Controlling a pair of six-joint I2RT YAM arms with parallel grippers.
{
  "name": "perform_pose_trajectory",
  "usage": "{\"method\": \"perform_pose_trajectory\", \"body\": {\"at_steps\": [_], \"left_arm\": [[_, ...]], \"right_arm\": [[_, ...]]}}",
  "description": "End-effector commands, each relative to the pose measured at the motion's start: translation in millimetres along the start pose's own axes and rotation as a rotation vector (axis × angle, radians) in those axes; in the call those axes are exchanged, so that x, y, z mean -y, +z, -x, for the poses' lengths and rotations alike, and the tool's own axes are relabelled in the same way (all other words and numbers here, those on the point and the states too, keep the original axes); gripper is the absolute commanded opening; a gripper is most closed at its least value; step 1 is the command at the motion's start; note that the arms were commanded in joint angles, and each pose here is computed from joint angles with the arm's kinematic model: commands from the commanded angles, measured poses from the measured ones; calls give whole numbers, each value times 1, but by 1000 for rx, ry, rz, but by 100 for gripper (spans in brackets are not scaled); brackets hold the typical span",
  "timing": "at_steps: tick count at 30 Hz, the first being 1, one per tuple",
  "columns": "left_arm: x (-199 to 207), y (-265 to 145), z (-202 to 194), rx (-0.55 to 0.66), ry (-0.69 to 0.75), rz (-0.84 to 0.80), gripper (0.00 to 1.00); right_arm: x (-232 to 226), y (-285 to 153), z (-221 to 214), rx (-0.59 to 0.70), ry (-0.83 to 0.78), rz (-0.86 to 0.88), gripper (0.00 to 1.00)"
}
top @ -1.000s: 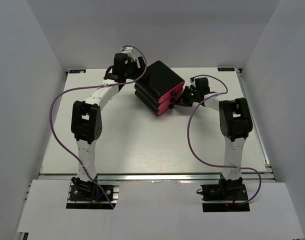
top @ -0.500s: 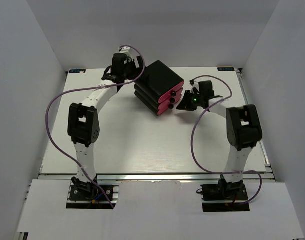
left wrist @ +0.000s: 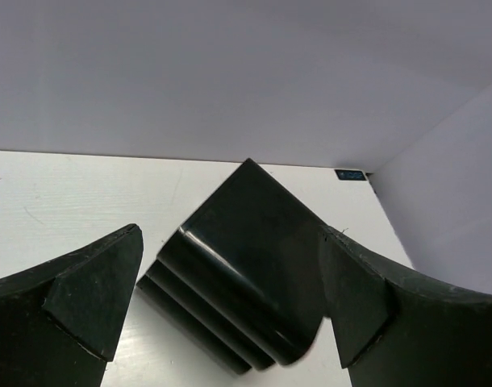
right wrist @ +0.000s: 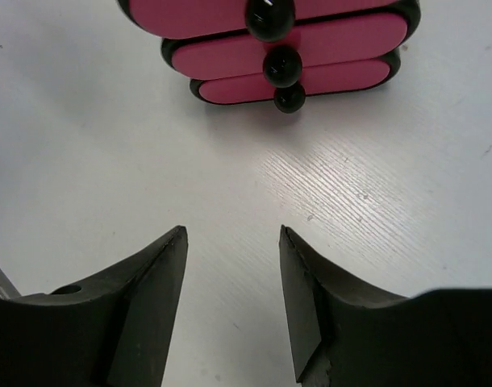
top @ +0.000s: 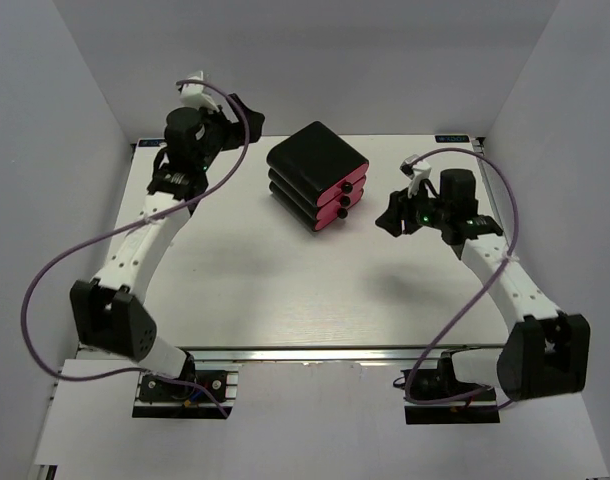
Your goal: Organize the makeup
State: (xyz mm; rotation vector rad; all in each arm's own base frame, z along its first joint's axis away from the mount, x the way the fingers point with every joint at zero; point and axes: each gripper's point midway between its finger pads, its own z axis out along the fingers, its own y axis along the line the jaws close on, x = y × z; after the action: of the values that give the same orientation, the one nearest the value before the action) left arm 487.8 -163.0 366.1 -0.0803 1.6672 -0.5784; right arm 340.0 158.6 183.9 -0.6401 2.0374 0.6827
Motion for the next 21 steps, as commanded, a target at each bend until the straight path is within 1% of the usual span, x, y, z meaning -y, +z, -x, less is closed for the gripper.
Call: {"method": "perform_pose_trajectory", "body": {"at_steps": [1, 3, 4, 5, 6, 8, 10, 11, 12, 14, 17, 21], "left_arm": [[12, -43, 21, 74, -14, -24, 98], [14, -60, 19, 79, -19, -32, 98], [15, -75, 19, 89, -20, -37, 98], [16, -83, 18, 88, -20, -39, 98], [20, -98, 25, 107, -19, -52, 98], [18, -109, 10, 72, -18, -55, 98], [23, -128, 9, 76, -22, -78, 98], [20, -132, -3, 53, -33, -81, 98], [20, -138, -6, 48, -40, -86, 98], [20, -153, -16, 41, -52, -97, 98], [17, -170, -28, 42, -66, -107, 98], [17, -182, -40, 25, -66, -124, 98]], "right_arm": [[-12, -26, 7, 24, -106, -8, 55], [-19, -42, 20, 59, -130, -25, 60], [-19, -47, 23, 68, -129, -46, 63], [-19, -56, 30, 95, -130, -80, 79], [-18, -61, 34, 108, -131, -103, 88], [-17, -73, 43, 138, -141, -150, 89], [-11, -78, 47, 134, -134, -202, 89], [-10, -81, 45, 120, -115, -218, 89], [-5, -86, 50, 123, -107, -253, 89], [-4, -90, 51, 109, -89, -272, 89], [-3, -97, 58, 126, -67, -306, 89], [-2, -106, 66, 154, -64, -341, 89]]}}
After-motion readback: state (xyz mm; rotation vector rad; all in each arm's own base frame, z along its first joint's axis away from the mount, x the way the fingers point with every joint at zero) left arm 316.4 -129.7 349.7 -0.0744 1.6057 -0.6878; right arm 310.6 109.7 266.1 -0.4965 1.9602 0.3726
